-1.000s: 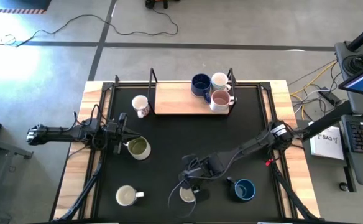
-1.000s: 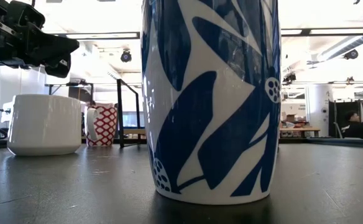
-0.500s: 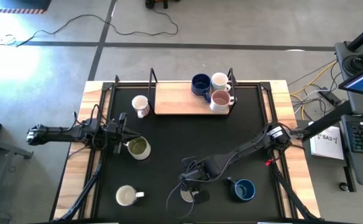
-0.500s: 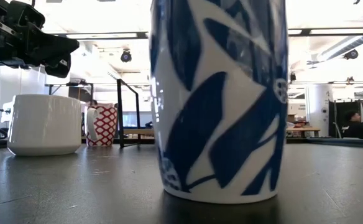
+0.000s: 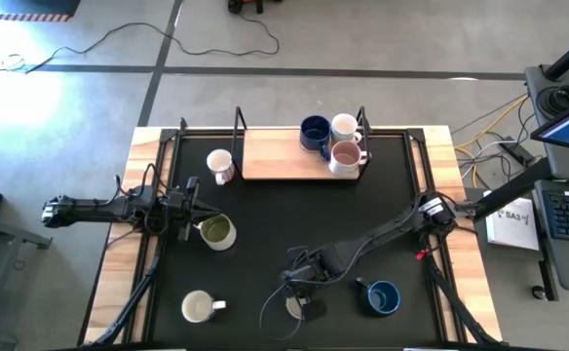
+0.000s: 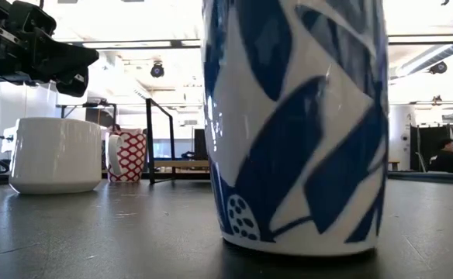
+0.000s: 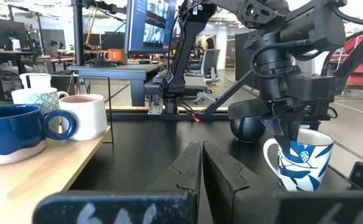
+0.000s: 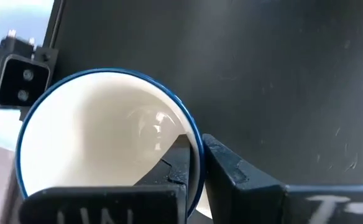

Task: Place coffee mugs
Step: Put the right blue mug on the shelf aligned with the other dark blue mug

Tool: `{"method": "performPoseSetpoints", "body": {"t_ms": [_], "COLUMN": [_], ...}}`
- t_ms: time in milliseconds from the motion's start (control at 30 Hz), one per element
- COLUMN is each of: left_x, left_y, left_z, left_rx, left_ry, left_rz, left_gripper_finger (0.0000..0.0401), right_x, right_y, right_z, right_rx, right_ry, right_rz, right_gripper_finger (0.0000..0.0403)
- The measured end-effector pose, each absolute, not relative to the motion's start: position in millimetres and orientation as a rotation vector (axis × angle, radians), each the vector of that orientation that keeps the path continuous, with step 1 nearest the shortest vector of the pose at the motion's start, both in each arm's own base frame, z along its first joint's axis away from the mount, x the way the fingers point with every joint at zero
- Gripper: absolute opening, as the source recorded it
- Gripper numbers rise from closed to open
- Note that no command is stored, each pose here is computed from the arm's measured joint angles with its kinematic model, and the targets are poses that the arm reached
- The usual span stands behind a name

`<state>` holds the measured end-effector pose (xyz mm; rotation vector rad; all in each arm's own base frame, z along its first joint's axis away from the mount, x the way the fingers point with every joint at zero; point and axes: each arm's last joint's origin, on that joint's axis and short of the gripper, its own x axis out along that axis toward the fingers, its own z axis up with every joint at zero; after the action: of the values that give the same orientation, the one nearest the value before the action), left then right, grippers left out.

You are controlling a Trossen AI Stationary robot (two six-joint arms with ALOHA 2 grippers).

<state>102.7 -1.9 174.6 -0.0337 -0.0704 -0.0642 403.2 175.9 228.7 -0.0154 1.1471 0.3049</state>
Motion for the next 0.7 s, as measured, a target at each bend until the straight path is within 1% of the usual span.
{"method": "performPoseSetpoints", "body": {"t_ms": [100,433,567,700], "left_x": [103,103,103,103], "left_y": [-2,-2,-2,-2], "left_z": [175,175,175,175], "left_rx": [-0.033,-0.034,-0.033,-0.034], "left_ry": [-0.07,-0.07,-0.07,-0.07], "left_rz": [-0.064,-0.064,-0.064,-0.064], "left_gripper_finger": [0.0,0.0,0.0,0.0], "right_x": [405,413,412,413], "right_y": [164,108,84,62], "right_z": [232,233,232,232], "right_rx": [0.077,0.438,0.505,0.509], "right_ry": [1.166,1.254,1.291,1.282], "right_rz": [0.229,-0.129,-0.248,-0.334], "right_gripper_finger": [0.0017,0.0016,0.0016,0.0016]}}
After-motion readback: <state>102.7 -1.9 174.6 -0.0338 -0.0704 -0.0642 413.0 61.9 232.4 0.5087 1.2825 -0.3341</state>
